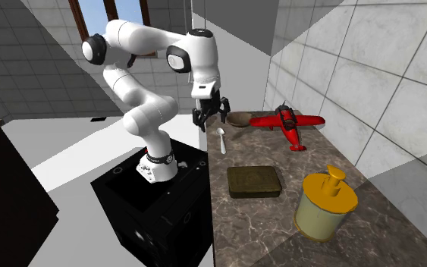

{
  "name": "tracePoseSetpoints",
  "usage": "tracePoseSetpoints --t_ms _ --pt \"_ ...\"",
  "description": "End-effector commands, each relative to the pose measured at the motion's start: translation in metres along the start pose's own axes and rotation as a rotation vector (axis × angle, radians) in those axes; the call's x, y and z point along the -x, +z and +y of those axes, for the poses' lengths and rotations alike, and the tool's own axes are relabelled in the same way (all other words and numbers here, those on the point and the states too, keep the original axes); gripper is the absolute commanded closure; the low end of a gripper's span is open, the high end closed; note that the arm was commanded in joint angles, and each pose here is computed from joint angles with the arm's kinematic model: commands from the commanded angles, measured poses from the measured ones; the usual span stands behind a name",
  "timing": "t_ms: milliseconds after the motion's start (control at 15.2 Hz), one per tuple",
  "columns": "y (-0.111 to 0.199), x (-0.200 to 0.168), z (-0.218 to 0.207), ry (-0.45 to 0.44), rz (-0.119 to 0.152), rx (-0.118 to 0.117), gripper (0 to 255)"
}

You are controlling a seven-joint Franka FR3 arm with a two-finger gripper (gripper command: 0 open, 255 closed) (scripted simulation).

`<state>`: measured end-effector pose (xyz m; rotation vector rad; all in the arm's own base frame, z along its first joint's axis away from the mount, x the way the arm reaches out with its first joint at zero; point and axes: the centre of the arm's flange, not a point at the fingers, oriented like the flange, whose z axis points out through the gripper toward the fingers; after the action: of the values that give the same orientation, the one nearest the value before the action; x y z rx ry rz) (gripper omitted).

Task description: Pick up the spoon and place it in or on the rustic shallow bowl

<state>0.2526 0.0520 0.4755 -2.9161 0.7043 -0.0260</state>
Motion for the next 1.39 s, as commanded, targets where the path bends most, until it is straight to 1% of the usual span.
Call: tracePoseSetpoints --t_ms 0,594,660,1122,1320 --pt "0.021 0.014 -0.007 0.087 -0.01 -0.009 0" --pt "0.112 0.06 -0.057 0.448 -0.056 -0.045 0" --pt "0.114 0.061 -0.059 0.458 -0.057 -0.046 0" --pt "0.154 0.063 -0.061 0.458 -0.057 -0.046 0" --pt "0.154 0.063 -0.061 0.458 -0.057 -0.046 0"
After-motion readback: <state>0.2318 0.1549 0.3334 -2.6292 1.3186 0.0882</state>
